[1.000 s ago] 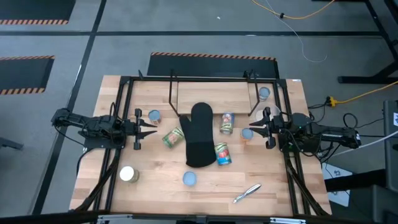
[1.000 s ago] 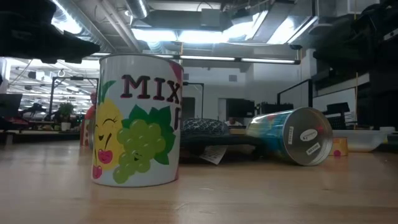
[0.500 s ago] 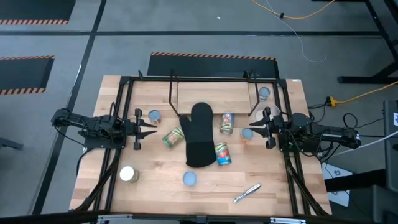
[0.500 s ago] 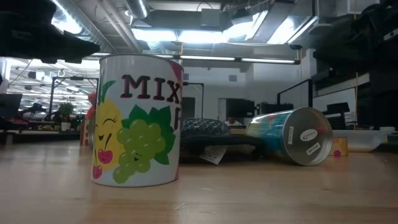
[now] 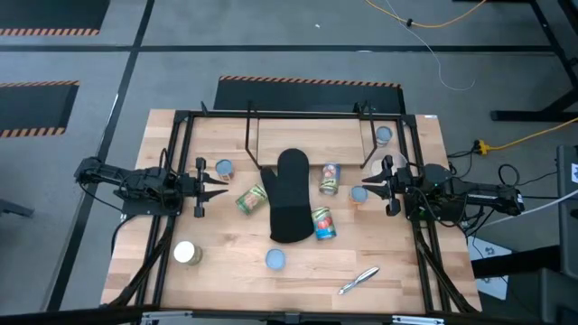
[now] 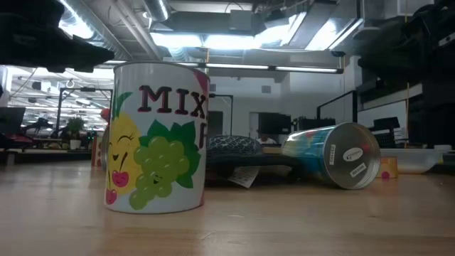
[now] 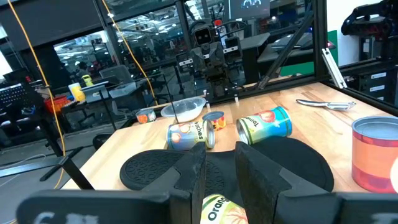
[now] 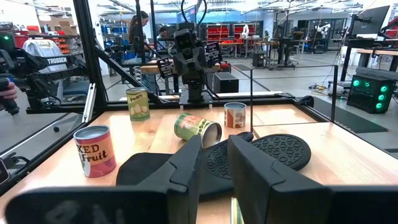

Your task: Pick and place cans onto a shelf

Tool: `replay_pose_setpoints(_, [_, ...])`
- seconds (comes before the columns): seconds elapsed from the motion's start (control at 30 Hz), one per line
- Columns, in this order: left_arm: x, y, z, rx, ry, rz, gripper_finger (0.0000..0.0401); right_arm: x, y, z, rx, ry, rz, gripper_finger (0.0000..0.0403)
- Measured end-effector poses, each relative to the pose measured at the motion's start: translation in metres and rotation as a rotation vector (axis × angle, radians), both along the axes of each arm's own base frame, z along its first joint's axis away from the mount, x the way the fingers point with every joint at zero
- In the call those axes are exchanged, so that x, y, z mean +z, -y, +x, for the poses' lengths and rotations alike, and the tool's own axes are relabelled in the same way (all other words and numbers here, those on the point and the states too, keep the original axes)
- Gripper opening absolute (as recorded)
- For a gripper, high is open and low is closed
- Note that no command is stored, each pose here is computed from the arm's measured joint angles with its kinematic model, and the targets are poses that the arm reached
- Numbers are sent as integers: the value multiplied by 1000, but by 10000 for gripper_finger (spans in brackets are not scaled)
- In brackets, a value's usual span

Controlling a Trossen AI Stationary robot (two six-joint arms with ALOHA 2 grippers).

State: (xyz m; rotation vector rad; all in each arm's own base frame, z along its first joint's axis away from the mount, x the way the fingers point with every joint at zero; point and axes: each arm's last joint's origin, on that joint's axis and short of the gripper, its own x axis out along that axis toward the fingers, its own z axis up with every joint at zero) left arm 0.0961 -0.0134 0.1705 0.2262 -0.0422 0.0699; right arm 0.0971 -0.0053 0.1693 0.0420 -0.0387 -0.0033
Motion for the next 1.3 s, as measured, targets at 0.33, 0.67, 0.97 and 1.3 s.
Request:
replay_pose_setpoints(0.33, [1,0,0,0,7,-2,80,0,0,0,1,0,0,84])
replay_pose_setpoints(0.67, [13,0,-1,0,130,-32,80,0,0,0,0,0,0,84])
replay_pose_setpoints(0.97, [25,-1,-4,-18,262,-158,80,0,0,0,0,0,0,84])
replay_pose_setpoints(1.3, [29,-1,-6,-32,311,-227,109,0,0,0,0,0,0,84])
